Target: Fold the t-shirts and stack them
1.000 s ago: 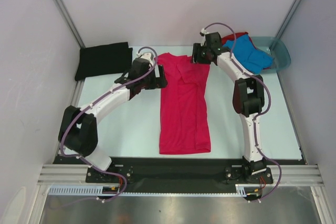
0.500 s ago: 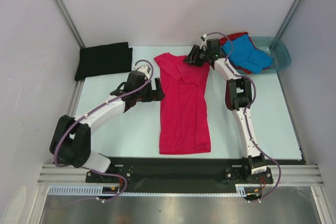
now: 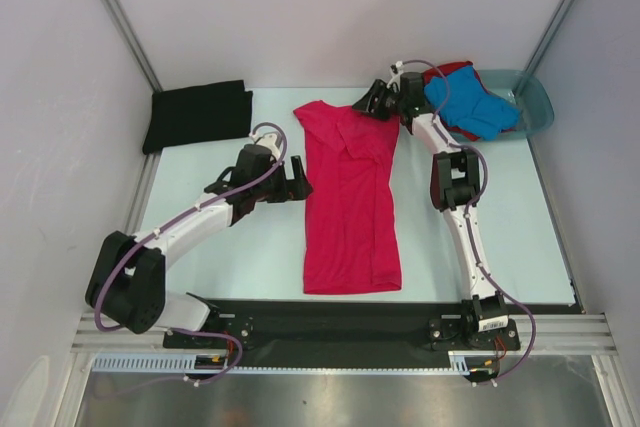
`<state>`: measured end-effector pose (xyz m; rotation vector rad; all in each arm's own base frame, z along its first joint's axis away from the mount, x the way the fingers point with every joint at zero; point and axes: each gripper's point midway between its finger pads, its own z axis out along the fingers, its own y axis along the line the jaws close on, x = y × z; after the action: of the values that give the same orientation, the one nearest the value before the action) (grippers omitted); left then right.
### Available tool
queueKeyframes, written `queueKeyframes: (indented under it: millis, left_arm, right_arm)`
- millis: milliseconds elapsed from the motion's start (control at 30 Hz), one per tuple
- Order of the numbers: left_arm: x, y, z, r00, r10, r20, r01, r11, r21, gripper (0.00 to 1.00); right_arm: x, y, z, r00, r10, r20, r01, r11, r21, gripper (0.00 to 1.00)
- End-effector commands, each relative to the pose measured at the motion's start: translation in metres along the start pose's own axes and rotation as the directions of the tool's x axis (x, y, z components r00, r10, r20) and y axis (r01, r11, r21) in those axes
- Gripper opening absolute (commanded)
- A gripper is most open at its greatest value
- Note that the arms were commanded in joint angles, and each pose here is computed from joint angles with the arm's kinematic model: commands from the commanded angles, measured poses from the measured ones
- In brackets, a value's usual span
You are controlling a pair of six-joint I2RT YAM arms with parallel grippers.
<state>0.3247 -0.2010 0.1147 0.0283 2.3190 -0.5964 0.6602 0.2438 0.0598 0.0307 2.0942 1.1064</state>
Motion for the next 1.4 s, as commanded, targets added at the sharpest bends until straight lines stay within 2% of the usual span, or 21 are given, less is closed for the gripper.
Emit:
queueKeyframes:
  millis: [0,167,333,667,800,867,900,967,1367]
  left_arm:
    - [-0.009,-0.009,0.001,1.0,-0.011,0.023,0.011,0.999,0.035,1.0]
    - [-0.004,-0.005,0.001,1.0,-0.013,0.009,0.013,1.0,0.02,1.0]
    - [-0.001,-0.001,0.002,1.0,-0.02,0.005,0.02,1.0,0.005,1.0]
    - [0.003,0.003,0.003,1.0,-0.026,-0.009,0.026,1.0,-0.012,1.0]
    - [0.005,0.004,0.004,0.999,-0.028,-0.017,0.027,0.999,-0.019,1.0]
    - [0.006,0.004,0.003,0.999,-0.031,-0.018,0.031,0.999,-0.017,1.0]
    - [0.006,0.004,0.003,0.999,-0.035,-0.017,0.035,0.999,-0.018,1.0]
    - [0.008,0.004,0.001,0.999,-0.034,-0.018,0.034,0.999,-0.016,1.0]
    - [0.016,0.006,-0.01,0.998,-0.056,-0.014,0.056,0.998,-0.014,1.0]
  right_arm:
    - [-0.007,0.011,0.008,0.999,-0.013,0.034,0.015,0.998,-0.062,0.58]
    - [0.002,0.008,0.014,1.0,-0.007,0.023,0.008,0.997,-0.072,0.56]
    - [0.006,0.014,0.015,1.0,-0.01,0.013,0.011,0.995,-0.102,0.36]
    - [-0.003,0.046,0.009,0.998,-0.05,0.035,0.058,0.961,-0.27,0.15]
    - [-0.005,0.055,0.004,0.998,-0.048,0.031,0.055,0.955,-0.29,0.08]
    - [0.004,0.047,0.003,0.999,-0.036,0.016,0.039,0.962,-0.272,0.08]
    - [-0.005,0.059,-0.004,0.998,-0.051,0.034,0.058,0.958,-0.281,0.06]
    - [0.002,0.06,-0.007,0.999,-0.044,0.021,0.048,0.96,-0.275,0.05]
    - [-0.013,0.143,-0.026,0.996,-0.09,0.027,0.093,0.892,-0.443,0.04]
